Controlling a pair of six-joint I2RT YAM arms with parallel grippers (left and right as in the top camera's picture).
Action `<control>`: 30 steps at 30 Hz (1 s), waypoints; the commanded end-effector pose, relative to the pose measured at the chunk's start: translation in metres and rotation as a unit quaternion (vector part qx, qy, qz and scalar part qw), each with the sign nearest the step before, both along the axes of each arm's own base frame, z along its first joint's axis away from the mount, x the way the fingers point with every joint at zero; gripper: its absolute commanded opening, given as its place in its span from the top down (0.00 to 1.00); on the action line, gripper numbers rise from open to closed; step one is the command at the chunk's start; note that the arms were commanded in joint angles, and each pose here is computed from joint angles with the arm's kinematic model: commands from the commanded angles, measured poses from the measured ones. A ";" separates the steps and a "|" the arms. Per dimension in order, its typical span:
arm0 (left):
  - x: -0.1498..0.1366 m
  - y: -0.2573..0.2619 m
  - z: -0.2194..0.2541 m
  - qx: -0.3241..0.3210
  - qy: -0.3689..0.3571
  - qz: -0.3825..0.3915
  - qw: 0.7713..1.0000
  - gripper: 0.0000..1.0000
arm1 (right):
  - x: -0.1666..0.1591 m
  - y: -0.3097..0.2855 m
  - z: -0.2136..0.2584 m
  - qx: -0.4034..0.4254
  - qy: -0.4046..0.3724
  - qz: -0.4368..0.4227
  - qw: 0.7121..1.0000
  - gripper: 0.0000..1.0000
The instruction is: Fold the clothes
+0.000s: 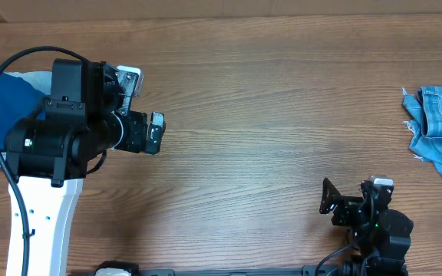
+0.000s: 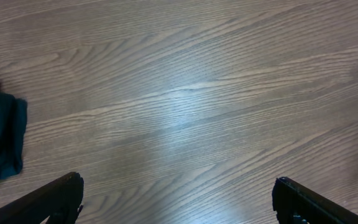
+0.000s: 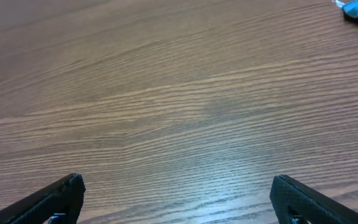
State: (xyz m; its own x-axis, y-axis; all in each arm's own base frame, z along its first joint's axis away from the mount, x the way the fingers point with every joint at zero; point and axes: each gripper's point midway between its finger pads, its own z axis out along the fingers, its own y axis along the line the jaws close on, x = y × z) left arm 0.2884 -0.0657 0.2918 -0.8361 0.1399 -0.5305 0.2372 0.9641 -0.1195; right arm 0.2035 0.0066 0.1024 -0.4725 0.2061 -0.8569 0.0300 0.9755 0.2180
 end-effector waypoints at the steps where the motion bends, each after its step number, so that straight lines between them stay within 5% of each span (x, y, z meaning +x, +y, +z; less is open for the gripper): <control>1: -0.001 -0.001 -0.001 0.006 -0.001 -0.009 1.000 0.00 | 0.000 -0.001 -0.006 -0.003 0.002 -0.003 1.000 0.00; 11: -0.001 -0.001 -0.001 0.006 -0.001 -0.009 1.000 0.00 | 0.000 -0.001 -0.006 -0.003 0.002 -0.003 1.000 0.00; 15: 0.002 0.019 0.002 0.056 -0.018 0.023 0.998 0.00 | 0.000 -0.001 -0.006 -0.003 0.002 -0.003 1.000 0.00; 18: 0.017 -0.003 0.026 0.037 -0.134 -0.069 0.988 0.00 | 0.000 -0.001 -0.006 -0.003 0.002 -0.003 1.000 0.00; 21: 0.015 -0.030 0.025 0.006 -0.273 -0.153 0.950 0.00 | 0.000 -0.001 -0.006 -0.003 0.002 -0.003 1.000 0.00; 30: -0.046 -0.029 -0.097 -0.008 -0.357 -0.165 0.919 0.00 | 0.000 -0.001 -0.006 -0.003 0.002 -0.003 1.000 0.00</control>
